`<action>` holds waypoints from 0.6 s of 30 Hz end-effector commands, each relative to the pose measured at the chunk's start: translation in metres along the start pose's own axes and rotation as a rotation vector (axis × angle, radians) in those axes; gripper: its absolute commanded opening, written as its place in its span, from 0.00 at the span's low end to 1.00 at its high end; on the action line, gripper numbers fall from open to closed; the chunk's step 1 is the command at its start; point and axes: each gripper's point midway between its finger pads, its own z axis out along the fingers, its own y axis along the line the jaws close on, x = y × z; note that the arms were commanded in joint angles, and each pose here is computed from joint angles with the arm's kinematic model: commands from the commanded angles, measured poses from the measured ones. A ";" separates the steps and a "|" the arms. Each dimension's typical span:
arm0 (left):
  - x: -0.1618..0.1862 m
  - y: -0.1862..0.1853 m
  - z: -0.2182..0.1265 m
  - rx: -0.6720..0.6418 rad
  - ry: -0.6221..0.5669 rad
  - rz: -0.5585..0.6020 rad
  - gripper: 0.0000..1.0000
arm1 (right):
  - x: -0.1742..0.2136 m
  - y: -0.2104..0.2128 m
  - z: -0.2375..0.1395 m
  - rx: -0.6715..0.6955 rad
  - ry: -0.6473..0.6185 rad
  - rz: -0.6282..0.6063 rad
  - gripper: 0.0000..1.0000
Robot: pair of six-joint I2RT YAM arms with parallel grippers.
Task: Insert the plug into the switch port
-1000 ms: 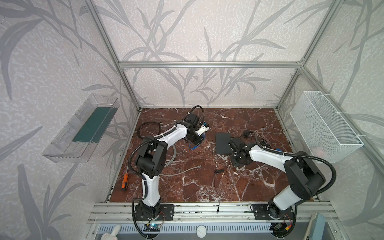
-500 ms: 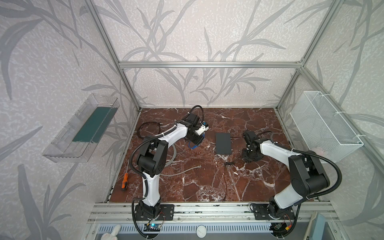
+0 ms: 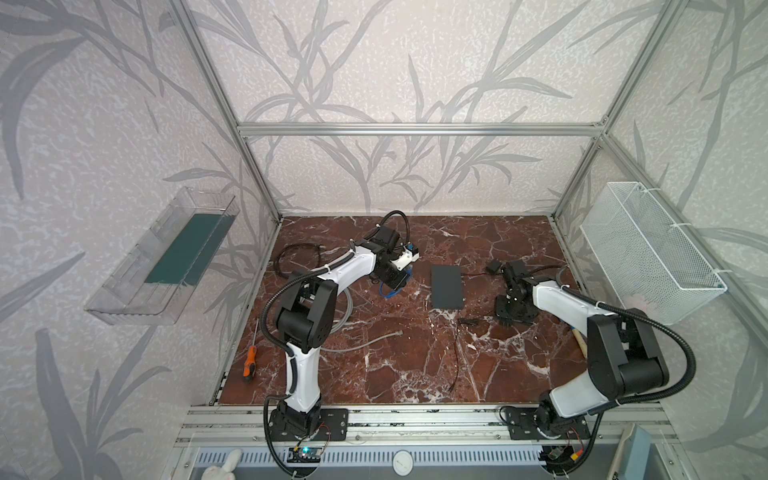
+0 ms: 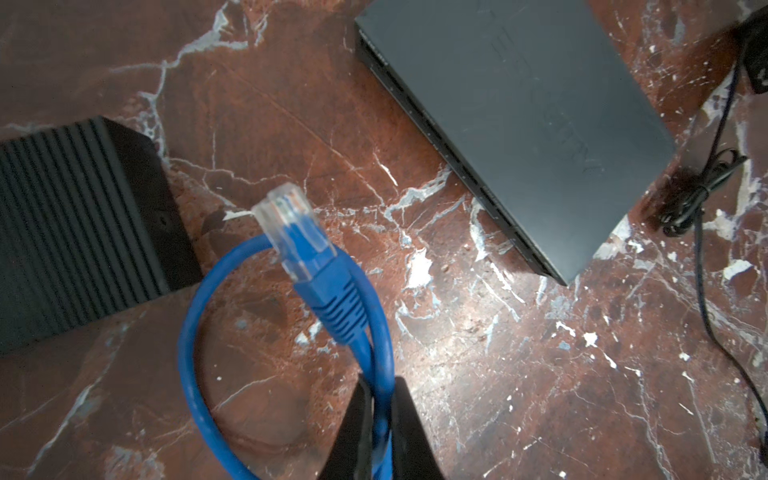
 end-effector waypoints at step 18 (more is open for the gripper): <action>-0.005 -0.070 -0.008 0.338 0.000 0.128 0.13 | -0.043 0.239 -0.100 -1.013 -0.251 -0.277 0.57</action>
